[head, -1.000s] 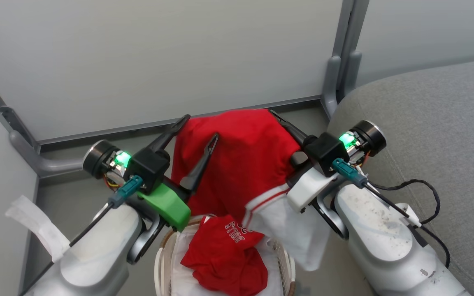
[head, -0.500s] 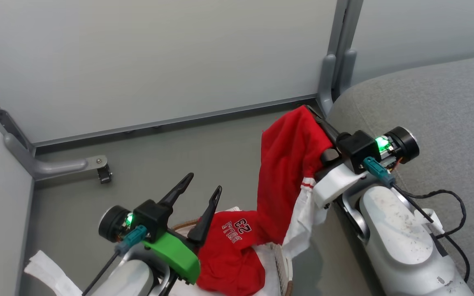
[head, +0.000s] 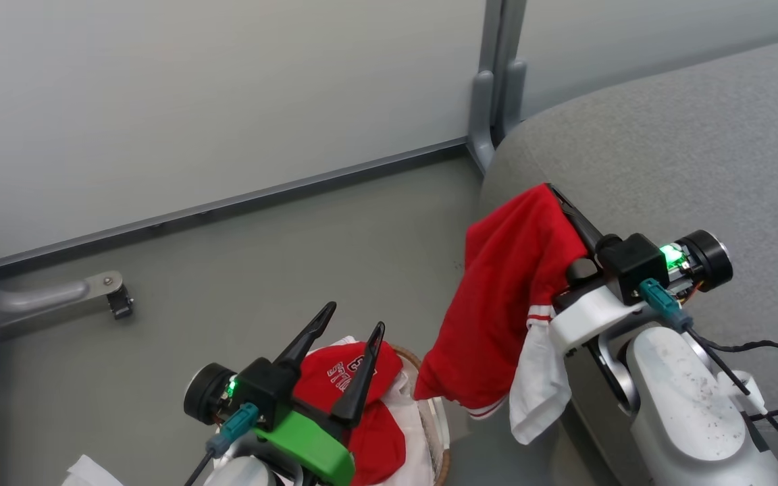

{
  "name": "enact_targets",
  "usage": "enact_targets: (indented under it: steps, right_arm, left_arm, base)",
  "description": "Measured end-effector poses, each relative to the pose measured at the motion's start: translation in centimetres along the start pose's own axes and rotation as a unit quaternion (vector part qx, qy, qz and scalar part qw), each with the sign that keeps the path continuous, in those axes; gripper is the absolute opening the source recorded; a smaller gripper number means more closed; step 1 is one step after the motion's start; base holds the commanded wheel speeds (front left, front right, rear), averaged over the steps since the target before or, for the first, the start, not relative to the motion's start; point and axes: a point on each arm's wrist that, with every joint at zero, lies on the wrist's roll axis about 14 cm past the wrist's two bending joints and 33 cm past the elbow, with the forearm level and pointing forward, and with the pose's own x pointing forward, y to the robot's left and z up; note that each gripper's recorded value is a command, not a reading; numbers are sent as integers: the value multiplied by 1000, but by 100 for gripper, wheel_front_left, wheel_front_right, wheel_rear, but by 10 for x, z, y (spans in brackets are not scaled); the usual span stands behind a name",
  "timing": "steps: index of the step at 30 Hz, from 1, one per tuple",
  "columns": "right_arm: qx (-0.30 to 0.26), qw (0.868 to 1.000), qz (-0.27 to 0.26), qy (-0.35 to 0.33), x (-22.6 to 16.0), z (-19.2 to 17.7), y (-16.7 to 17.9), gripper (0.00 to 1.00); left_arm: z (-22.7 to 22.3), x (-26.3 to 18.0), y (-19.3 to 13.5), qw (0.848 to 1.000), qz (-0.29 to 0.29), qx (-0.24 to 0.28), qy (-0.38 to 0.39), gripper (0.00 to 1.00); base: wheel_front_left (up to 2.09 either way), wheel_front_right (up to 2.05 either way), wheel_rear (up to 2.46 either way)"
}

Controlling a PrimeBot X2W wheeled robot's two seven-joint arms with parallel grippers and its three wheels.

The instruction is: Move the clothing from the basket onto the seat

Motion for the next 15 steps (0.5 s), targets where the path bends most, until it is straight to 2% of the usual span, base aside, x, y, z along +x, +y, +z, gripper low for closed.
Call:
enact_targets:
  steps: [15]
  right_arm:
    - [-33,992,-119,41,-58,-15,-76,0]
  left_arm:
    - [-35,43,-55,992,-116,-23,30,100]
  base:
    - [0,0,0]
